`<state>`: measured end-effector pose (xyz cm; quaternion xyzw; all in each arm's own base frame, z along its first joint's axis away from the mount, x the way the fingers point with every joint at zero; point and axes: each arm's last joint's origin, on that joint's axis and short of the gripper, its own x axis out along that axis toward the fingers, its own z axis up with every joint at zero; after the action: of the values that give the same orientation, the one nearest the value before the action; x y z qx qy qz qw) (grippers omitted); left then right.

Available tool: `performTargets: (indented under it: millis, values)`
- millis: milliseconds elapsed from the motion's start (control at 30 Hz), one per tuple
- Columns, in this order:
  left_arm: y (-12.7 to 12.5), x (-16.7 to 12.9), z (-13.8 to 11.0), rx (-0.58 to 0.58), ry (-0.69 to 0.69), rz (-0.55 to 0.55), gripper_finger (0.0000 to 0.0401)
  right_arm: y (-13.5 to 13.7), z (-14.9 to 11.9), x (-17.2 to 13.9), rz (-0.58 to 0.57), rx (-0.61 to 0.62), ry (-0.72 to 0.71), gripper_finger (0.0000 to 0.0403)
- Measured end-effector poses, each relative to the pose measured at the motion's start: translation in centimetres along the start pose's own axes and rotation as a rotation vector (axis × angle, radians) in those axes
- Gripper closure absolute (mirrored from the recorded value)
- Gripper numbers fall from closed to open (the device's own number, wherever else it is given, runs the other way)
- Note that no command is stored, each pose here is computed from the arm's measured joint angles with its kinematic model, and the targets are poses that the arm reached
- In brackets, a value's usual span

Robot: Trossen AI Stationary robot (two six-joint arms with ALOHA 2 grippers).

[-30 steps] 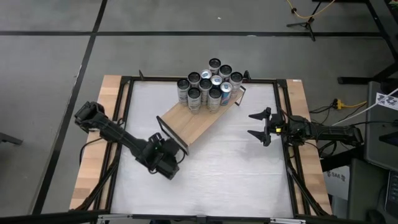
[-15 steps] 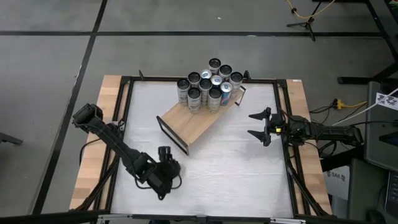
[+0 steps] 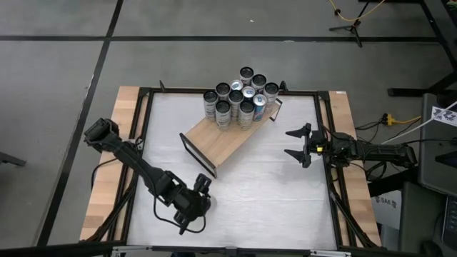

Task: Place canned beverage on shelf
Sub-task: Put the white-blue soda can on the shelf aligned with the other white-blue soda cans

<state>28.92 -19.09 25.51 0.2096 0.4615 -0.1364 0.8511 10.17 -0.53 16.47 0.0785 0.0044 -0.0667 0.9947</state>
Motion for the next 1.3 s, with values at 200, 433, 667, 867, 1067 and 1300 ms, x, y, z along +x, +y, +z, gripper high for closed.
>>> performTargets:
  millis: [200, 433, 667, 867, 1067, 1300]
  values:
    - [0.7, 0.3, 0.1, 0.087, -0.009, -0.192, 0.0158, 0.0, 0.0, 0.0, 0.000, 0.000, 0.000, 0.0015]
    - [1.5, 0.5, 0.2, 0.245, -0.071, -0.363, 0.0158, 0.0, 0.0, 0.0, 0.000, 0.000, 0.000, 0.0015]
    - [1.7, 0.5, 0.1, 0.452, -0.101, -0.371, 0.0158, 0.0, 0.0, 0.0, 0.000, 0.000, 0.000, 0.0015]
    - [2.3, 0.7, -0.4, 0.577, -0.070, -0.335, 0.0158, 0.0, 0.0, 0.0, 0.000, 0.000, 0.000, 0.0015]
    - [4.1, 0.9, -1.0, 0.640, -0.038, -0.348, 0.0158, 0.0, 0.0, 0.0, 0.000, 0.000, 0.000, 0.0015]
    - [6.3, 1.2, -2.0, 0.674, -0.037, -0.455, 0.0158, 0.0, 0.0, 0.0, 0.000, 0.000, 0.000, 0.0015]
